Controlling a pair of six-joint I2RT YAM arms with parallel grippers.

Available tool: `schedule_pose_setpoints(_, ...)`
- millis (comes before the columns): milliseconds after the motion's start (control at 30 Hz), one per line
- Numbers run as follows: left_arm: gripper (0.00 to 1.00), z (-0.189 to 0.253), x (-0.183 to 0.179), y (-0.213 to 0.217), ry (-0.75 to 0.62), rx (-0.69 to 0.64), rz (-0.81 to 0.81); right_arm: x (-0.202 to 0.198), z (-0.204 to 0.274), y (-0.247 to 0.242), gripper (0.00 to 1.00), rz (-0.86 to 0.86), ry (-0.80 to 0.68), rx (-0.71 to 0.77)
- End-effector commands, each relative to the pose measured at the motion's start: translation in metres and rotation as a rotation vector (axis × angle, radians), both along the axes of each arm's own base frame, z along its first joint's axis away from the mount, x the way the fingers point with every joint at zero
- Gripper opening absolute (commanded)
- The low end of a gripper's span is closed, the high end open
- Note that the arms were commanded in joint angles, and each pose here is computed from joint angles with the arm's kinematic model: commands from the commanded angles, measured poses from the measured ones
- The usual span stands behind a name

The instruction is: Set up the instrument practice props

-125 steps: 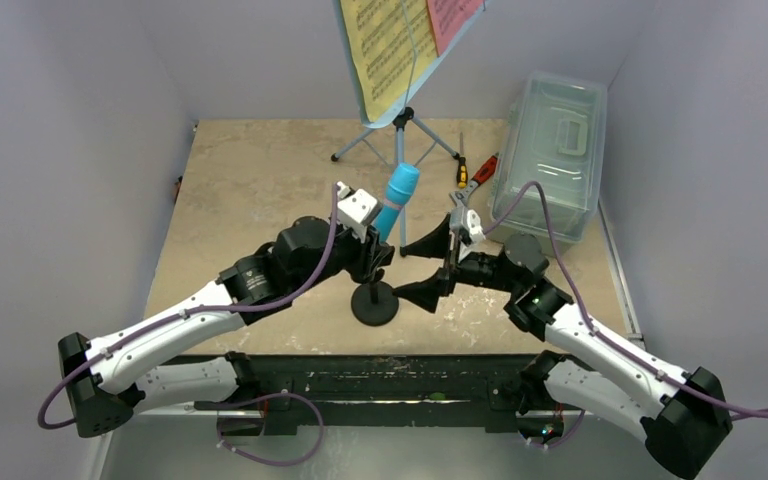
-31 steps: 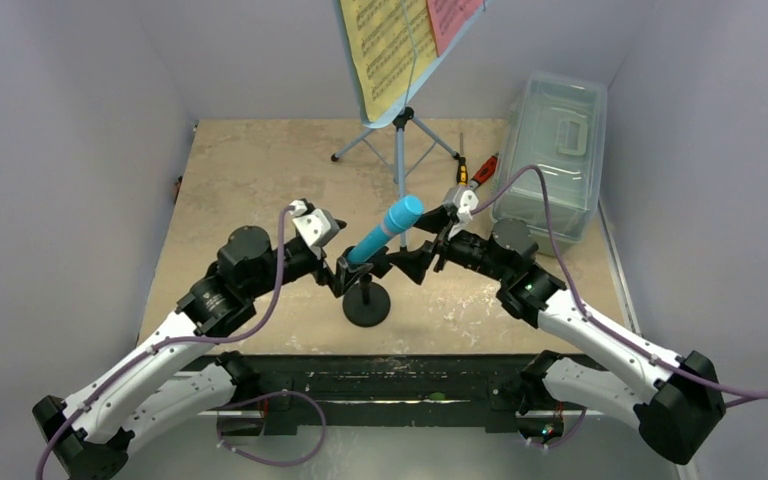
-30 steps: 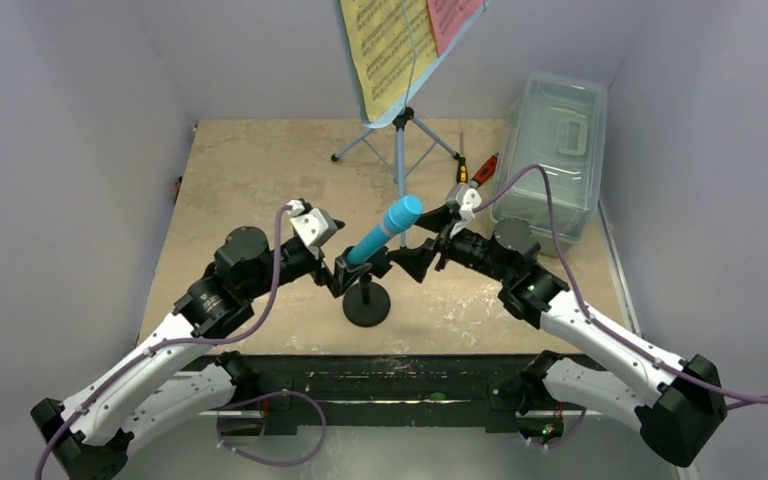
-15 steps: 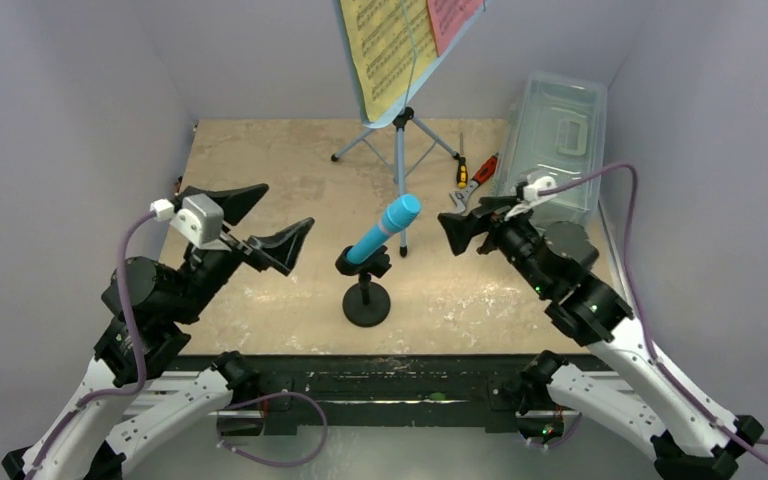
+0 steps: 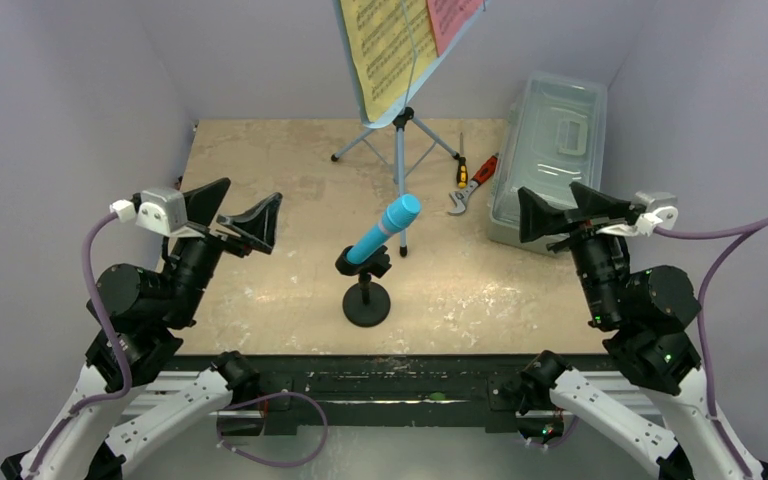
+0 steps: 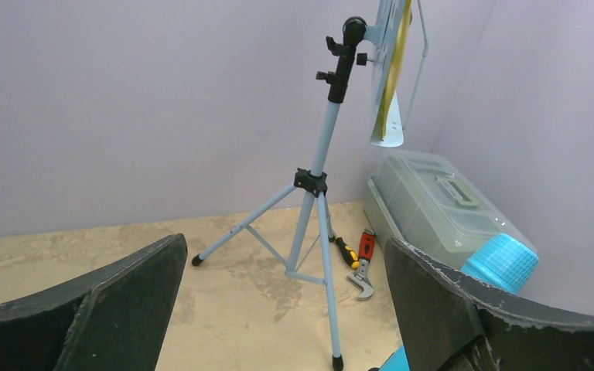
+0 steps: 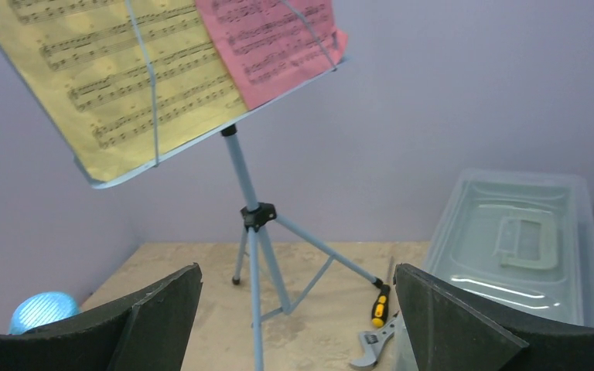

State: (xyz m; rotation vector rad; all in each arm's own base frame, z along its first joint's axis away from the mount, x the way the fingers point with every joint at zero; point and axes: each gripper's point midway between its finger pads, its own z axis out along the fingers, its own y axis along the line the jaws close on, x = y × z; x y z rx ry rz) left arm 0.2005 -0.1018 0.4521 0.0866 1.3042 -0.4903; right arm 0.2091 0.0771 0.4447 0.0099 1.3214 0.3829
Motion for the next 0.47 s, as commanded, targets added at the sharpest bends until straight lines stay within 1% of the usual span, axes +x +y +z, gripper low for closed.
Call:
schedule_pose_setpoints(0,1.00,0.030,-0.010,0.017,-0.062,-0.077,0.037,-0.005,0.016,-0.030,0.98,-0.125,-0.016,0.015)
schedule_pose_setpoints(233,1.00,0.033,-0.010,0.020,-0.068,-0.067,0.049,-0.016,0.027,-0.042,0.98,-0.142,-0.043,0.053)
schedule_pose_setpoints(300,1.00,0.033,-0.010,0.022,-0.070,-0.061,0.056,-0.018,0.025,-0.038,0.98,-0.112,-0.041,0.001)
schedule_pose_setpoints(333,1.00,0.033,-0.010,0.023,-0.068,-0.060,0.061,-0.015,0.025,-0.044,0.98,-0.152,-0.037,-0.014)
schedule_pose_setpoints(433,0.99,0.033,-0.013,0.024,-0.069,-0.062,0.059,-0.010,0.013,-0.046,0.98,-0.185,0.049,-0.011)
